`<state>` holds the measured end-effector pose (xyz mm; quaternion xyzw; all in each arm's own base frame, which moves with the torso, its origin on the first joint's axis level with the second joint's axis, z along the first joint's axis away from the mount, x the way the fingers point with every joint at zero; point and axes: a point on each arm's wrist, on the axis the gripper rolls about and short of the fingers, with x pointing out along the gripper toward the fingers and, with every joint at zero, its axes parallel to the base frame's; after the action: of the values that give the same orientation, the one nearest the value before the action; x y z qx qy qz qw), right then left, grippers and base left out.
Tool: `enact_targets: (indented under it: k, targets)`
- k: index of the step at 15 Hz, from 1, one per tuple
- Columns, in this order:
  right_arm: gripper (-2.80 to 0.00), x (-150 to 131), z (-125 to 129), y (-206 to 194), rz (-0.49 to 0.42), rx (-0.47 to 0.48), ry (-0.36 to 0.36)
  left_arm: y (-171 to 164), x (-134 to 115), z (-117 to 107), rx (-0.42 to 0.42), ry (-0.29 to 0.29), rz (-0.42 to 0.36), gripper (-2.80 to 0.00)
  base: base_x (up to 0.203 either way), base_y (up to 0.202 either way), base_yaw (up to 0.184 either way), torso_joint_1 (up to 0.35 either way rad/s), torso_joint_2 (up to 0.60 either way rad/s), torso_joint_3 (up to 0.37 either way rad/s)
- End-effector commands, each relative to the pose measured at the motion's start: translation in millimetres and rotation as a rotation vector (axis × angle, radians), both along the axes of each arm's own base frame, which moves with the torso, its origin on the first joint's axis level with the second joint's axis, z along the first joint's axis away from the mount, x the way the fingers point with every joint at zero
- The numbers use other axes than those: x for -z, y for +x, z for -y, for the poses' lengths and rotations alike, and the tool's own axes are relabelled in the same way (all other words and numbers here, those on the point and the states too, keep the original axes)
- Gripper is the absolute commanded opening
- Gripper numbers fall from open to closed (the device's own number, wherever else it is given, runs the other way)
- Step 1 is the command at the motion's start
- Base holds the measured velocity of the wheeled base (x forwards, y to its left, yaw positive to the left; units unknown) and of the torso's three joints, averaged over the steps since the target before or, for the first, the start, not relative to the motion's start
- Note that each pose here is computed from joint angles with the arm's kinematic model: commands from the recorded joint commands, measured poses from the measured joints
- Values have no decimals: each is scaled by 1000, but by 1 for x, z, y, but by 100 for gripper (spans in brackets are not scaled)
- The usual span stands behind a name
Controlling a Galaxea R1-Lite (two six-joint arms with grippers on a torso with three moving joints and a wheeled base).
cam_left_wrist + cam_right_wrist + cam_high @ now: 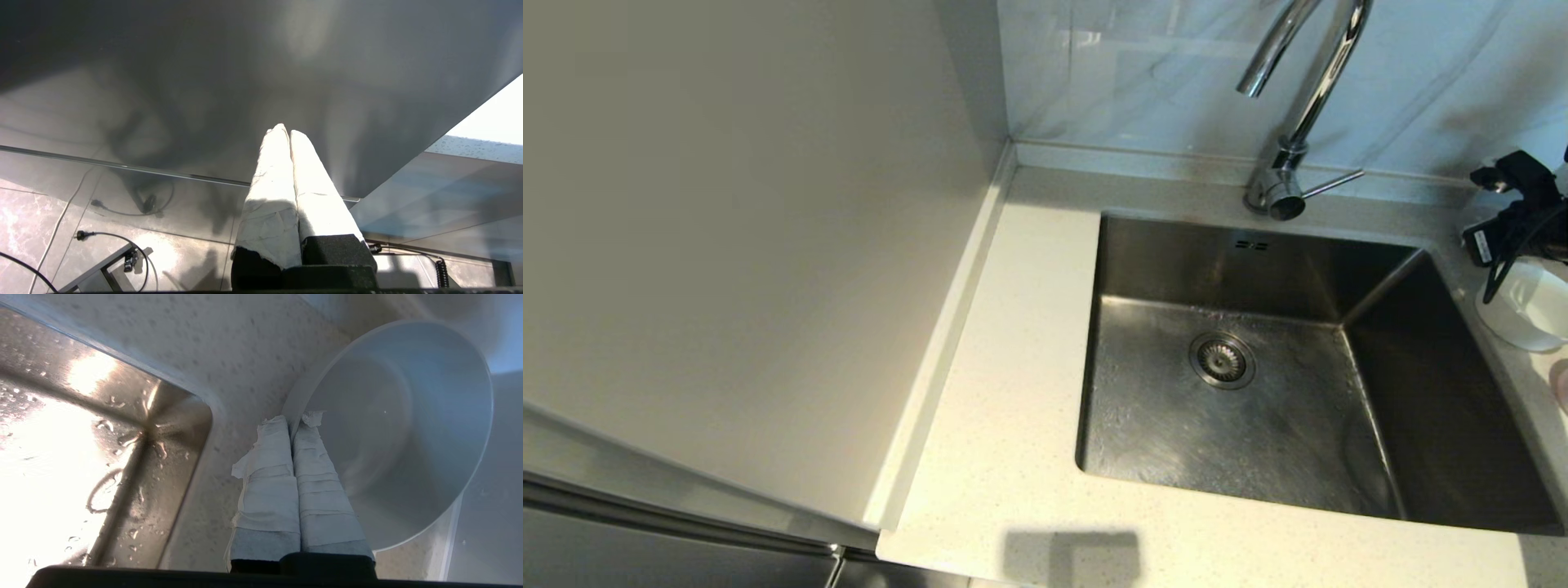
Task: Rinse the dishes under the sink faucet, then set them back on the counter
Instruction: Put a bowl into the sink
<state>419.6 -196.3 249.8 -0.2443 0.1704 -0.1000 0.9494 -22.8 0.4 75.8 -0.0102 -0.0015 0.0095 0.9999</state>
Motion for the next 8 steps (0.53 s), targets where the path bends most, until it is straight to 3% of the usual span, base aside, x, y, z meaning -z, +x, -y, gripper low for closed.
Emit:
enact_targets:
  k: [1, 3, 6, 8]
  targets:
    - [-280, -5, -2, -1, 10, -7, -7, 0, 0, 0, -1, -1, 3, -280, 0, 0, 0, 0, 0, 0]
    - [-280, -10, -5, -1, 51, -20, -10, 0, 0, 0, -1, -1, 3, -280, 0, 0, 0, 0, 0, 0]
    - [-280, -26, -12, 2, 185, -114, 1, 0, 0, 0, -1, -1, 3, -280, 0, 0, 0, 0, 0, 0]
    - [-280, -35, -21, 0, 210, -130, 29, 0, 0, 0, -1, -1, 3, -280, 0, 0, 0, 0, 0, 0]
